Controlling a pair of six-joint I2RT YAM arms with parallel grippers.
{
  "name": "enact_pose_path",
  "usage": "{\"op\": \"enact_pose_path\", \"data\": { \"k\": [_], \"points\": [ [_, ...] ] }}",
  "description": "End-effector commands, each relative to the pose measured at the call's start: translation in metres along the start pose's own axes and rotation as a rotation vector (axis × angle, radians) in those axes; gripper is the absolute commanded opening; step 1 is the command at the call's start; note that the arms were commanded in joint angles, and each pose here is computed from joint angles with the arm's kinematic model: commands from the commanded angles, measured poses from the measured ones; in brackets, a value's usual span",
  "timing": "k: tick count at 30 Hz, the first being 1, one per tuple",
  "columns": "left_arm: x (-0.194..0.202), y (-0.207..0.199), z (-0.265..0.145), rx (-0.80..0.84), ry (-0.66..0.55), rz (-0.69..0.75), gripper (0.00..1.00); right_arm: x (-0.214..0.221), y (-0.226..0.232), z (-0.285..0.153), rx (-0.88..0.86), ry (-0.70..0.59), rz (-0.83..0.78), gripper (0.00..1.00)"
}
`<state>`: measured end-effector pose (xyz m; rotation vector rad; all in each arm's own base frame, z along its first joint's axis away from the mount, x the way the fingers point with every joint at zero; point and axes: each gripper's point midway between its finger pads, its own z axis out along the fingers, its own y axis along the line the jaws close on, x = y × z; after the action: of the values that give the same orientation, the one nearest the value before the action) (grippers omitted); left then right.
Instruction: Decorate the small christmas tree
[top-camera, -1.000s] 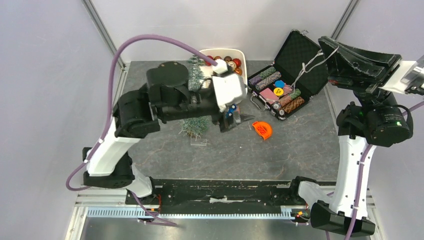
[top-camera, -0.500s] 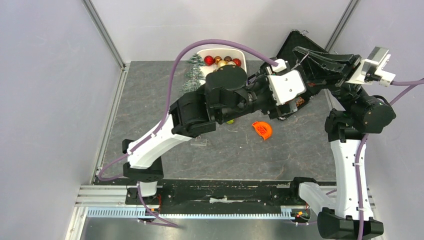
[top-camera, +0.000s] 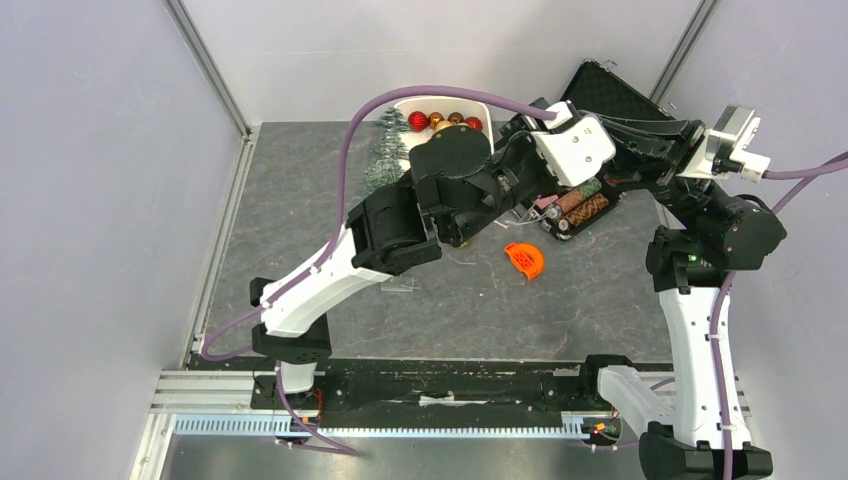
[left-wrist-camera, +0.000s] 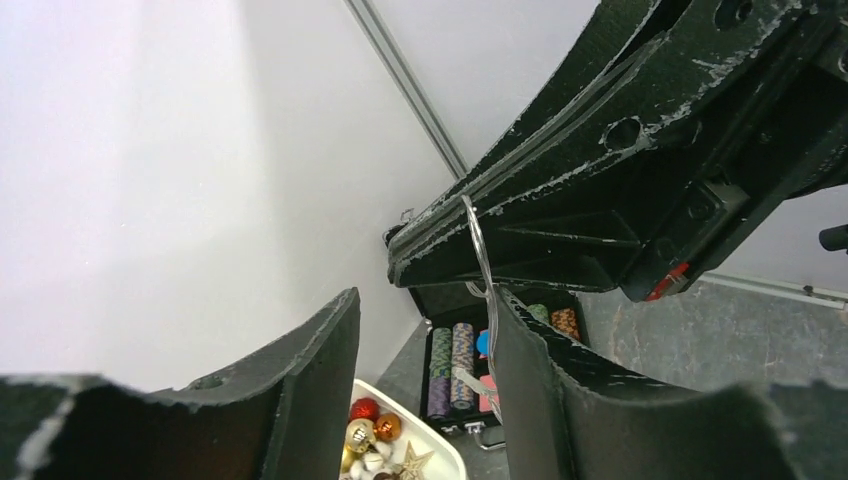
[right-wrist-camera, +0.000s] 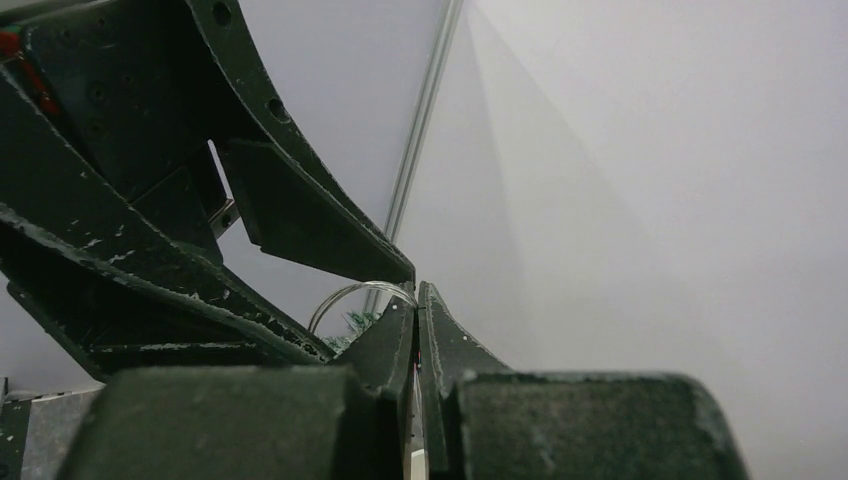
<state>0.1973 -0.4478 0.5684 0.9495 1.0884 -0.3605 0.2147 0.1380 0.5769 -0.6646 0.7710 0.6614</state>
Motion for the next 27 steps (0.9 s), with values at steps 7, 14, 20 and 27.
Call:
{"op": "enact_pose_path", "data": {
  "k": [7,14,20,27],
  "points": [
    [0.001,0.000,0.000,-0.003,0.007,0.022,0.38,-0.011,0.016,-0.001,-0.045,-0.013,-0.021,0.00],
    [0.002,-0.007,-0.023,0.081,0.038,-0.097,0.02,-0.003,0.013,-0.004,-0.026,-0.001,0.008,0.00],
    [-0.007,0.022,-0.090,0.116,0.063,-0.172,0.02,-0.011,0.037,-0.003,-0.159,-0.041,0.072,0.64],
    [0.002,0.096,-0.160,-0.050,0.089,-0.024,0.02,0.011,0.036,-0.002,-0.219,-0.017,0.197,0.98]
  ]
}}
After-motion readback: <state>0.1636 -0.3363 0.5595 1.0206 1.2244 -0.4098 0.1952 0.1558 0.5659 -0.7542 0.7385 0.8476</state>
